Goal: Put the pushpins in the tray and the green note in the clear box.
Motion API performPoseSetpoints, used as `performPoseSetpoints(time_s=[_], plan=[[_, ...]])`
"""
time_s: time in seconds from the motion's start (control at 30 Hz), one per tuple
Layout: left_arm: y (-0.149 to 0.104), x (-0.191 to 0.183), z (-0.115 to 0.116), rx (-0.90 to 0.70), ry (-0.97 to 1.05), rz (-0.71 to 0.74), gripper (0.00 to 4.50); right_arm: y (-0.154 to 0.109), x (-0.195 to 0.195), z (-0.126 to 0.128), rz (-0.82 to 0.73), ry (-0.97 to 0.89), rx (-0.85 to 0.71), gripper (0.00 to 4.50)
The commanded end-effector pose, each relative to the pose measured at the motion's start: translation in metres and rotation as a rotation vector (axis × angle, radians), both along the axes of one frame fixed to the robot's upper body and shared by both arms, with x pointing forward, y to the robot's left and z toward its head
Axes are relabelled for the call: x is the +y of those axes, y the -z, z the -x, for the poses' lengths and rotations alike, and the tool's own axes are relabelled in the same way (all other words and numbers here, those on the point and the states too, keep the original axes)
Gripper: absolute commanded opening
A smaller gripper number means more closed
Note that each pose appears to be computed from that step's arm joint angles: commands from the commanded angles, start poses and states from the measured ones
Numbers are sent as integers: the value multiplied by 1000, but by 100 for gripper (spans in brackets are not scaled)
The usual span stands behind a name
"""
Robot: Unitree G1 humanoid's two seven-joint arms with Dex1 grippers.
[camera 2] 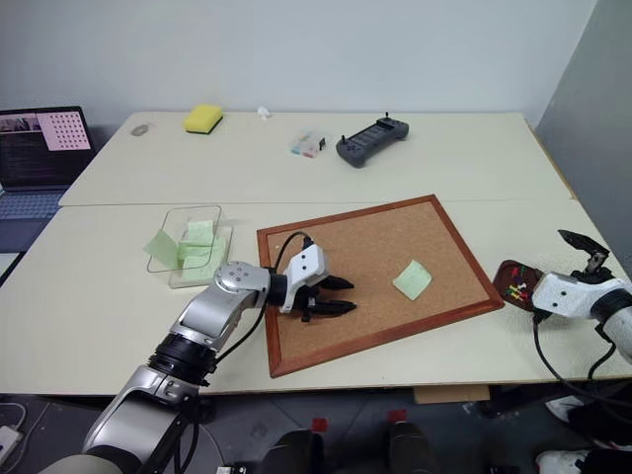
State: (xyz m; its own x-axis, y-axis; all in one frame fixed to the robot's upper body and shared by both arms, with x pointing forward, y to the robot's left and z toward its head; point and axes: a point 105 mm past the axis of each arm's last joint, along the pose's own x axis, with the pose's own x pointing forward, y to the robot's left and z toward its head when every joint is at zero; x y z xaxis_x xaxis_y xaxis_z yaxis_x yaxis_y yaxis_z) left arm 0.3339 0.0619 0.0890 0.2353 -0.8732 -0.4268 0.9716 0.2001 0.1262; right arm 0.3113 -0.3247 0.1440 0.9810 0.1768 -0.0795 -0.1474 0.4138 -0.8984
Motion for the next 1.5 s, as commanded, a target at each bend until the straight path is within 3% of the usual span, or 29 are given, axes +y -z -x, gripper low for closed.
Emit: performPoseSetpoints(time_s=[0.03, 0.2, 0.3, 0.43, 0.63, 0.97, 1.07, 1.2, 1.43, 1.5], plan=[[3, 5, 1, 3, -1, -18, 239, -22, 20, 5, -597, -91, 78, 445], [0, 8, -3, 6, -27, 2, 239, -28, 73, 30, -904, -293, 322, 445], [-3, 8, -2, 22, -32, 25, 239, -24, 110, 55, -938, -416, 505, 445], [-15, 11, -11, 14, -65, 67, 239, -17, 132, 69, -955, -438, 567, 445], [-43, 6, -17, 25, -57, 164, 256, -13, 140, 59, -975, -410, 524, 448], [-77, 8, -8, 2, 34, 220, 443, 2, 144, 33, -933, -335, 491, 450], [-86, 11, 1, -64, 63, 221, 448, 10, 152, 17, -927, -325, 513, 450], [-79, 5, 12, -220, 84, 146, 448, 23, 156, -9, -957, -288, 537, 450], [-74, 5, 23, -219, 15, 171, 448, 45, 154, -30, -865, -258, 557, 450], [-71, 9, 25, -212, -6, 161, 450, 49, 153, -30, -835, -263, 567, 414]])
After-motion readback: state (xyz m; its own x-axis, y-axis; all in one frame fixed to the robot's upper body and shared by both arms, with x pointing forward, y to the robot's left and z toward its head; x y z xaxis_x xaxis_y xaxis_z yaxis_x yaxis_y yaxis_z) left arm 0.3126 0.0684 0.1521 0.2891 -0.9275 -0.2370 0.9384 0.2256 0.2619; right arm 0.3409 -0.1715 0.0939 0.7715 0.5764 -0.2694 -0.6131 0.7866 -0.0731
